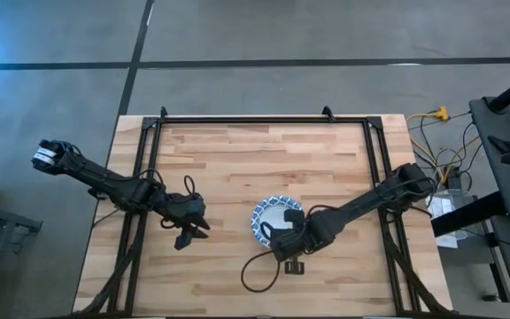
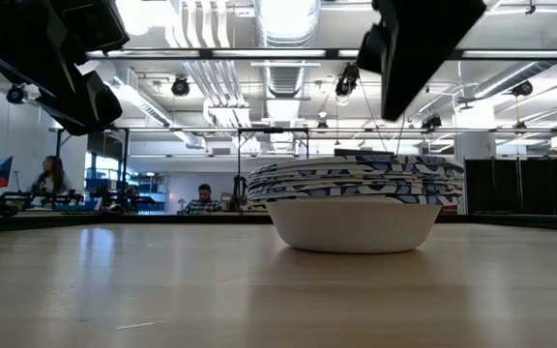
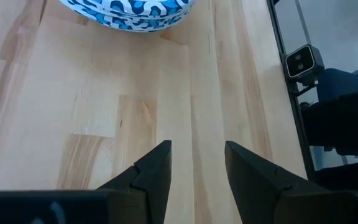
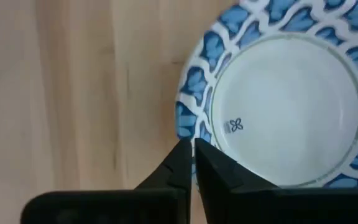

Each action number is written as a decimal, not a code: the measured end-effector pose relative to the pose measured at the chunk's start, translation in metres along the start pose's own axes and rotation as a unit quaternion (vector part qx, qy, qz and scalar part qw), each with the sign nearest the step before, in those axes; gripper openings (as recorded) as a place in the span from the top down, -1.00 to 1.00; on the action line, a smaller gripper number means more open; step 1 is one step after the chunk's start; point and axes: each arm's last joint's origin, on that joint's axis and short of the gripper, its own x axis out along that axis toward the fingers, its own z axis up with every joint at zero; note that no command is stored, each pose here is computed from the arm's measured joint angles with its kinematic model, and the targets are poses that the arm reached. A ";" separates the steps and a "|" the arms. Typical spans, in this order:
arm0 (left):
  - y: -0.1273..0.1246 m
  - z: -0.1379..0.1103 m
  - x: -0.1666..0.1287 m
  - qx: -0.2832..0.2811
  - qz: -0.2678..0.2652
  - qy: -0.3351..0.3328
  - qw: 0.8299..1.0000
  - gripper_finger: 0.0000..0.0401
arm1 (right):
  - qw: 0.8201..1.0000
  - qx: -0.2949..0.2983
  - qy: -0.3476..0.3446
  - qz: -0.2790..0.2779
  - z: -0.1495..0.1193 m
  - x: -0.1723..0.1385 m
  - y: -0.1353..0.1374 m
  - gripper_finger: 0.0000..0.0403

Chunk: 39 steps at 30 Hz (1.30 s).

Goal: Nest bowls inside each other
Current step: Adjust the white patterned bowl on the table

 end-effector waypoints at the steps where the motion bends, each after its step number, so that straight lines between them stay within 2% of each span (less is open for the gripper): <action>1: 0.000 0.000 0.000 0.000 0.000 0.000 1.000 0.33 | 1.000 0.001 0.004 -0.003 -0.001 0.003 -0.002 0.94; 3: 0.000 0.000 0.000 0.000 0.000 0.000 1.000 0.33 | 1.000 0.004 0.010 -0.003 -0.001 0.008 -0.004 0.95; 6: 0.000 0.000 0.000 0.000 0.000 0.000 1.000 0.33 | 1.000 0.001 0.006 0.023 0.001 0.012 -0.005 0.96; 13: -0.001 0.002 0.000 0.000 -0.006 -0.011 1.000 0.33 | 1.000 0.001 0.019 0.022 -0.003 0.016 -0.008 0.96; 16: -0.003 0.010 -0.001 0.000 -0.017 -0.050 0.999 0.33 | 1.000 0.001 0.021 0.022 -0.003 0.016 -0.010 0.96; 20: 0.002 0.029 -0.005 -0.010 -0.028 -0.136 0.990 0.33 | 0.999 0.008 0.024 0.019 -0.002 0.017 -0.014 0.96; 23: 0.014 0.045 -0.005 -0.024 -0.020 -0.191 0.981 0.33 | 0.999 0.042 0.027 0.016 -0.002 0.019 -0.017 0.96; 26: 0.031 0.058 0.000 -0.042 -0.010 -0.197 0.979 0.33 | 0.996 0.085 0.036 0.010 -0.005 0.019 -0.020 0.96; 29: 0.049 0.068 0.015 -0.060 -0.020 -0.160 0.985 0.33 | 0.992 0.119 0.040 0.005 -0.012 0.017 -0.024 0.96; 32: 0.060 0.075 0.038 -0.054 -0.045 -0.135 0.988 0.33 | 0.988 0.152 0.038 0.004 -0.024 0.017 -0.024 0.96; 35: 0.065 0.081 0.058 -0.022 -0.054 -0.137 0.989 0.33 | 0.982 0.191 -0.017 0.003 -0.036 0.013 -0.023 0.96; 39: 0.072 0.084 0.077 -0.008 -0.059 -0.149 0.987 0.33 | 0.959 0.265 -0.098 0.015 -0.057 0.010 -0.025 0.96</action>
